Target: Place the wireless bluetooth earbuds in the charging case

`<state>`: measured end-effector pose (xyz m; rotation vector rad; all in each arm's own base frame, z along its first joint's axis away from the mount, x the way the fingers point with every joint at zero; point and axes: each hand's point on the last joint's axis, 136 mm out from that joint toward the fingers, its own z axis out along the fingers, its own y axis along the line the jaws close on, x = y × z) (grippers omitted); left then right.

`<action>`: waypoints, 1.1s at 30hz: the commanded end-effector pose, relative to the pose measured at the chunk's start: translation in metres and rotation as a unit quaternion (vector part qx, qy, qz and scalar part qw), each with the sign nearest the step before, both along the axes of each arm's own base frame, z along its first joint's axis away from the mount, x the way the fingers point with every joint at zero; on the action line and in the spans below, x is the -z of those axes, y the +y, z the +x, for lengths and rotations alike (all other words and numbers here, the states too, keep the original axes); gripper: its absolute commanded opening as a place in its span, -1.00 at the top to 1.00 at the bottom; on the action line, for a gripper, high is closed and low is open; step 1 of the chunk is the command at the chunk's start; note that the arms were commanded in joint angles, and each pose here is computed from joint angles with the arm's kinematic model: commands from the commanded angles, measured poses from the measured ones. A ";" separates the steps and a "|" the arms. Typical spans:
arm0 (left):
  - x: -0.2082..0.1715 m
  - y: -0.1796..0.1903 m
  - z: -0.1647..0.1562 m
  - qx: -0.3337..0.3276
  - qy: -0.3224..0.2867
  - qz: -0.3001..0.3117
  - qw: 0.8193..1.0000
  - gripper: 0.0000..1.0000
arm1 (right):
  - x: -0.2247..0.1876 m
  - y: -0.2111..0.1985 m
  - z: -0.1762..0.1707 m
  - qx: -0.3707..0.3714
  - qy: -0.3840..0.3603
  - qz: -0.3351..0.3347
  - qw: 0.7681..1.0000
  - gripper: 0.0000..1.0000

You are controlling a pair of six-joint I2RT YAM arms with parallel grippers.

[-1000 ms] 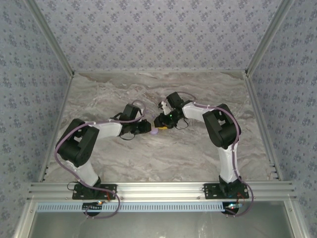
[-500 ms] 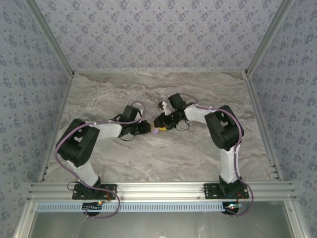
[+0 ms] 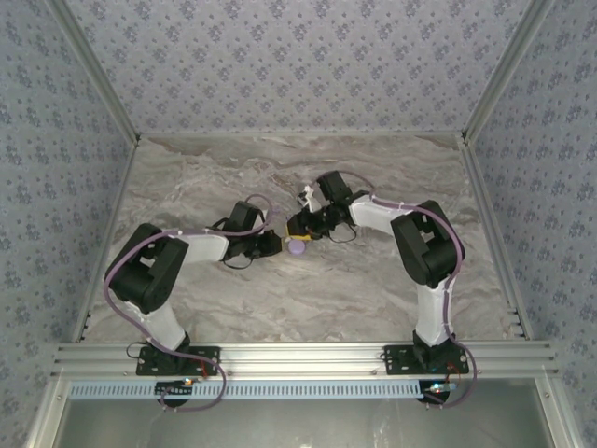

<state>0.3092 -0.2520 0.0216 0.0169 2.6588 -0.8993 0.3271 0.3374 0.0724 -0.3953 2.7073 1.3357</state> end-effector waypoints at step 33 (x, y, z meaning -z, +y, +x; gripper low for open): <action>-0.025 -0.029 0.012 0.049 -0.045 -0.051 0.996 0.42 | 0.039 -0.034 0.005 0.041 0.007 -0.089 0.995 0.04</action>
